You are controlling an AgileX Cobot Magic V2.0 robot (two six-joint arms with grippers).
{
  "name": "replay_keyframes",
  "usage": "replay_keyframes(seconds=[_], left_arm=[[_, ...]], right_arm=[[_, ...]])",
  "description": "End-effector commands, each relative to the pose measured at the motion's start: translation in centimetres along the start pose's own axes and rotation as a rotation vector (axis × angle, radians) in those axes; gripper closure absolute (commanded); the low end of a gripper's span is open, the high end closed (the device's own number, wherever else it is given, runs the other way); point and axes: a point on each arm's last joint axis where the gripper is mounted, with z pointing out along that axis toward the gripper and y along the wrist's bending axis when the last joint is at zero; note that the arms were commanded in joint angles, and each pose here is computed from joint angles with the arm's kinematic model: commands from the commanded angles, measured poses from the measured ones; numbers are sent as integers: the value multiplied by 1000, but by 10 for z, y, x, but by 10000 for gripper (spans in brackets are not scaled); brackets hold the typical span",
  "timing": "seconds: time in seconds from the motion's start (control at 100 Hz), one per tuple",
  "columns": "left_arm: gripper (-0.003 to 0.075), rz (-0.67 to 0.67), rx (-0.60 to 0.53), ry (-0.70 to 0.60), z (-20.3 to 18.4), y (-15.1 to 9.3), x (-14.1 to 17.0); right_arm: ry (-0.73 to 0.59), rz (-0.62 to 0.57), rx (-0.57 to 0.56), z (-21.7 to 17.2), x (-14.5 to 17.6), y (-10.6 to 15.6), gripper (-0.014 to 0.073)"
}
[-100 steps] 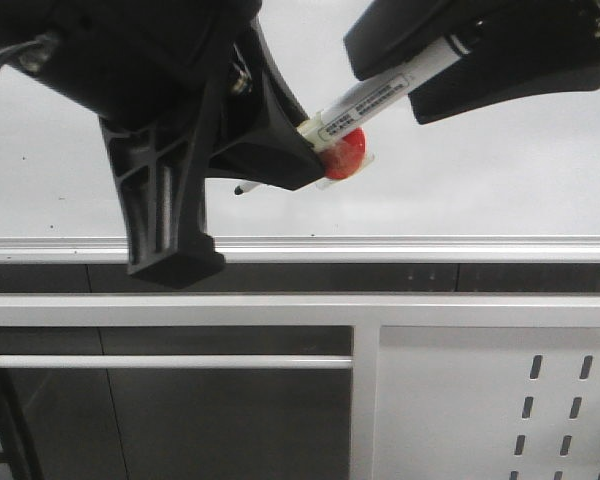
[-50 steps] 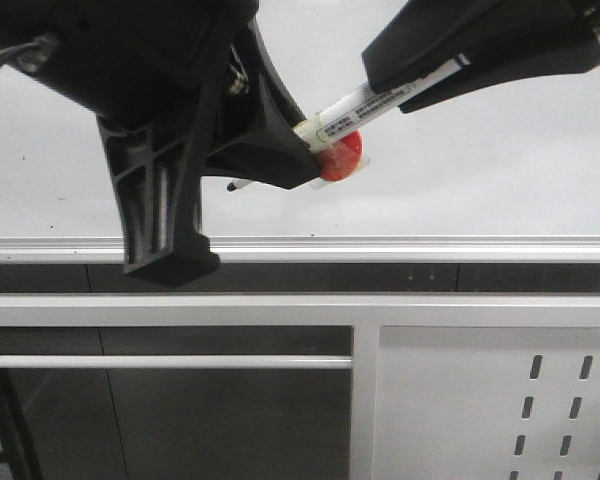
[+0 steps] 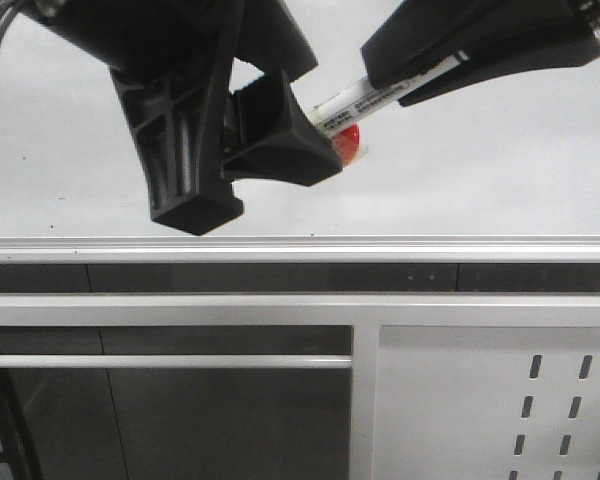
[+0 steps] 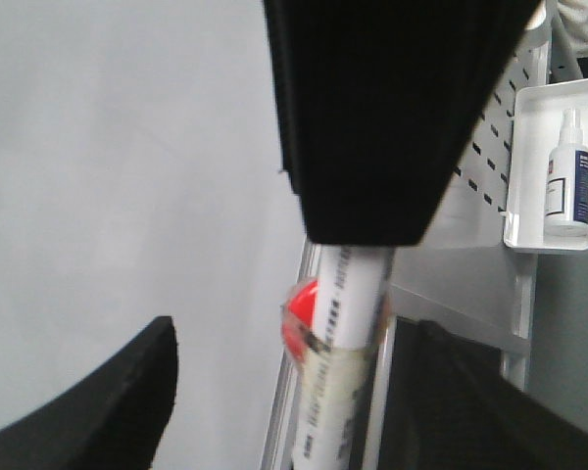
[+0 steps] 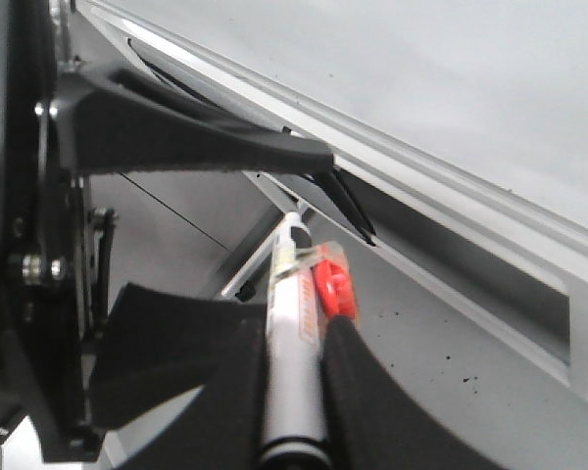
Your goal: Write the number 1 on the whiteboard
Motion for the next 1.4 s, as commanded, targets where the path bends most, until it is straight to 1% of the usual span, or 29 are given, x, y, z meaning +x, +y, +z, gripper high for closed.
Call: replay_keyframes(seconds=[0.0, 0.11, 0.21, 0.28, 0.39, 0.5, 0.61, 0.7, 0.74, 0.76, 0.79, 0.8, 0.82, 0.85, 0.86, 1.01, 1.17, 1.3, 1.39], left_arm=[[220, -42, -33, -40, -12, 10, -11], [220, -107, -25, 1, -16, 11, -7], [220, -181, -20, -13, -25, 13, -8], [221, -224, -25, -23, -34, 15, -9], [246, -300, -32, -36, -52, 20, -8], [280, -431, -39, -53, -75, 25, -6], [321, -492, -44, -75, -95, 26, -1], [430, -542, -50, -77, -108, 24, 5], [502, -557, -46, -79, -112, 22, 8], [556, -570, -43, -88, -115, 21, 10], [599, -578, -39, -90, -117, 20, 12], [629, -583, -38, -94, -119, 19, 12], [659, -592, -35, -100, -121, 18, 13], [735, -599, -32, -106, -123, 17, 15], [740, -602, -30, -105, -123, 16, 16], [738, -678, -22, -138, -129, 10, 22], [738, -744, -6, -200, -127, 1, 27], [738, -786, 18, -269, -119, -11, 32], [738, -807, 18, -258, -114, -18, 40]], right_arm=[[-91, -49, 14, -7, -15, 4, 673], [-128, -94, 44, -11, -18, 3, 673], [-172, -115, 75, -17, -21, 4, 673], [-180, -131, 84, -20, -22, 5, 673], [-178, -181, 96, -26, -21, 7, 673], [-193, -228, 106, -35, -20, 12, 673], [-231, -269, 113, -49, -19, 19, 673], [-268, -298, 115, -60, -19, 25, 673], [-279, -319, 123, -65, -18, 27, 673], [-284, -336, 128, -68, -17, 28, 673], [-288, -349, 133, -71, -17, 29, 673], [-293, -353, 134, -72, -17, 30, 673], [-299, -360, 137, -75, -16, 31, 673], [-307, -363, 140, -78, -14, 32, 673], [-310, -365, 140, -79, -14, 33, 673], [-326, -376, 141, -86, -5, 36, 673], [-305, -375, 173, -81, 10, 28, 673], [-340, -352, 237, -78, 24, 17, 673], [-378, -340, 289, -79, 35, 10, 673]])
